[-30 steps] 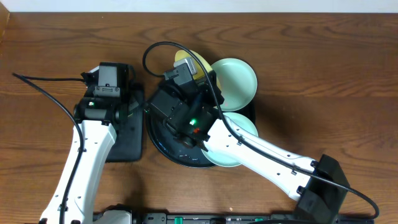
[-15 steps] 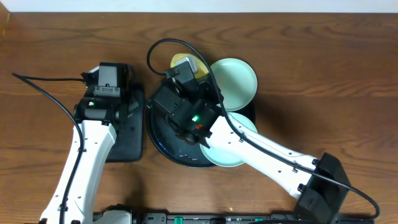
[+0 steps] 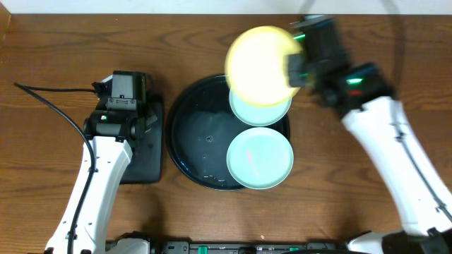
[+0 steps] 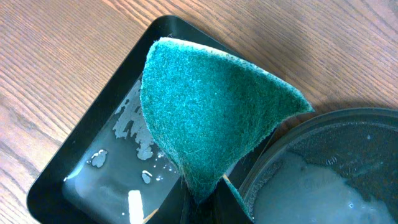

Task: Clean dirty plates on tray and stack at the side
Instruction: 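Lift the yellow plate off the tray with the right gripper, then place the yellow plate on the table right of the tray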

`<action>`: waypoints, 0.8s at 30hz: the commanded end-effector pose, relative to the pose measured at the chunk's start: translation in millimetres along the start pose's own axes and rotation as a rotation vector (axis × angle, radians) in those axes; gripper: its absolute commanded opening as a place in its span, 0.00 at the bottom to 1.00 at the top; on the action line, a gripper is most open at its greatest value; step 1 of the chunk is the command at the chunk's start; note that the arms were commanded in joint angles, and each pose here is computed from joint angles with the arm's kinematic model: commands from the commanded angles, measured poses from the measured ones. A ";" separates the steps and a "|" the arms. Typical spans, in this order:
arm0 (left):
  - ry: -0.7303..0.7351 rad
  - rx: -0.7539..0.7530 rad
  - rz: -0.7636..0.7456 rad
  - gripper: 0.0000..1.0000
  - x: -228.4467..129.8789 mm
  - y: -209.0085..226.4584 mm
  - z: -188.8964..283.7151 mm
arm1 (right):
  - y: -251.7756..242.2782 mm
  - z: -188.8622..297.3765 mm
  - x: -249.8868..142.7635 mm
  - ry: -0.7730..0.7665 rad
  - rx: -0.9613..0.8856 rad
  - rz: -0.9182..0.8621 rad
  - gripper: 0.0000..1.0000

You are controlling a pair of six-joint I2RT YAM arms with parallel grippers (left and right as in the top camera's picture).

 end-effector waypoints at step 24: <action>-0.018 0.016 -0.011 0.07 5.5 1.2 0.9 | -180.1 -92.5 -156.2 0.354 -0.213 -0.411 0.01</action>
Point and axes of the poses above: each gripper's point midway between its finger pads, its own z axis back along the fingers, its own y axis along the line the jaws close on, x = y × z, the point moved 5 cm from there along z, back along the fingers, and after that the axes turned 1 degree about z, right-handed, at the moved point
